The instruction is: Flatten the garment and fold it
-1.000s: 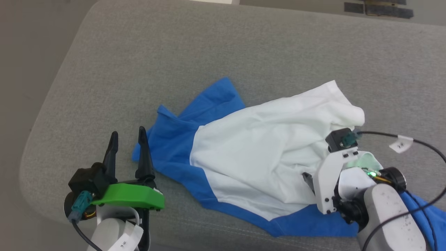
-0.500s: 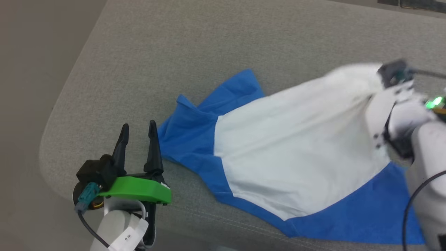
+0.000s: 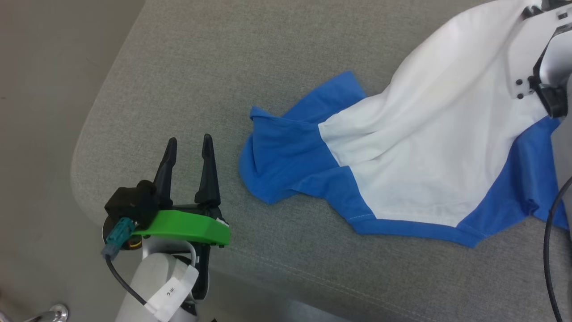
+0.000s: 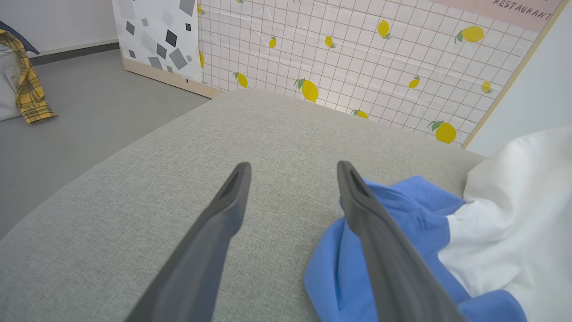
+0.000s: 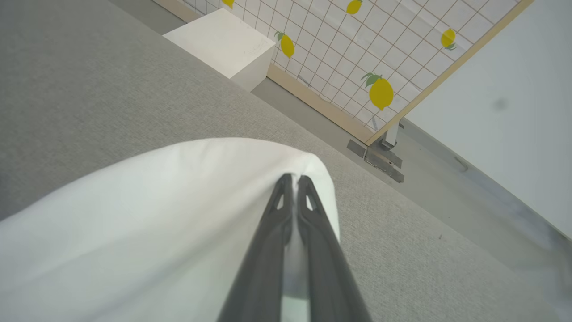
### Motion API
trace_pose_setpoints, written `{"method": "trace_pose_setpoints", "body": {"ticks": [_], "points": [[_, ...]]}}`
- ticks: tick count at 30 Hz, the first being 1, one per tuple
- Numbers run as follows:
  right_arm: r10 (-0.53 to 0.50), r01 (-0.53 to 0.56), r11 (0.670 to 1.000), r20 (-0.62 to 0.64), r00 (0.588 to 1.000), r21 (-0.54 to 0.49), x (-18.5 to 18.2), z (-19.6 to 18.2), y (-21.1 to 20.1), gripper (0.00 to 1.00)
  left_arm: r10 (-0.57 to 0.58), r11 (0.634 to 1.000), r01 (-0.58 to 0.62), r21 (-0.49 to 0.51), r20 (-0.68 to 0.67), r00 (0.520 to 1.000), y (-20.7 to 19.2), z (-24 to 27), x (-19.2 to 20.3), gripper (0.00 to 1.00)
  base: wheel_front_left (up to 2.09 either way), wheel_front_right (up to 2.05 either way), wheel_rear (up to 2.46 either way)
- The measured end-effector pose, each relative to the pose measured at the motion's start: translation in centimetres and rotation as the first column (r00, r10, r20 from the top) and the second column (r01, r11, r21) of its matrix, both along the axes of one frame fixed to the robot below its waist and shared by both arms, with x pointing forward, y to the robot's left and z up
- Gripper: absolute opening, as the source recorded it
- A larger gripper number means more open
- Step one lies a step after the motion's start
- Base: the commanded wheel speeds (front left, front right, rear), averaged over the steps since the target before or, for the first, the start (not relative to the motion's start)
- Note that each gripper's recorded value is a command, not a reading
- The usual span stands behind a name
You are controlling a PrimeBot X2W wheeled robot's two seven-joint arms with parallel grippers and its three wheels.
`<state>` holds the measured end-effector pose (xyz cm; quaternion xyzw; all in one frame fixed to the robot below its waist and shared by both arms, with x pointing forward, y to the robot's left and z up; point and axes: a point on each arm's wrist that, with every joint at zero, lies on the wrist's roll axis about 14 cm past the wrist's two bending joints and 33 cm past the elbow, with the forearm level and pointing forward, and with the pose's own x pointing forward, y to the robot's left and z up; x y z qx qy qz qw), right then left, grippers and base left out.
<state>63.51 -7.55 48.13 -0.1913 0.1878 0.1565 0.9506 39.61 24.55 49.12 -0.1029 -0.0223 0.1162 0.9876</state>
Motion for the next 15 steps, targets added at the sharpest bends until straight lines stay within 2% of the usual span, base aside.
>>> {"method": "trace_pose_setpoints", "body": {"ticks": [1,2,3,9,15], "points": [[-0.002,0.003,1.0,-0.034,0.999,0.011,-0.2,-1.0,0.2,0.26,0.006,1.0,-0.006,0.001,-0.003,1.0,0.2,-0.1,0.0,1.0,0.0,0.0,0.0],[0.0,0.001,1.0,-0.057,0.998,0.018,-0.4,-1.7,0.4,0.97,0.011,1.0,-0.011,0.001,-0.005,1.0,0.3,-0.2,0.0,1.0,0.0,0.0,0.0],[0.0,0.002,1.0,-0.08,0.997,0.031,-0.8,-2.4,0.6,1.0,0.013,1.0,-0.013,0.001,-0.006,1.0,0.3,-0.2,0.0,1.0,0.0,0.0,0.0],[0.004,0.015,0.987,-0.122,0.993,0.159,-3.6,-4.4,0.7,1.0,0.011,1.0,-0.011,0.003,0.003,1.0,0.2,0.0,0.2,1.0,0.0,0.0,0.0],[-0.045,0.052,0.933,-0.029,0.999,0.356,-8.4,-3.4,-1.1,1.0,-0.009,1.0,0.009,0.004,0.016,1.0,-0.4,0.4,-0.3,1.0,0.0,0.0,0.0]]}}
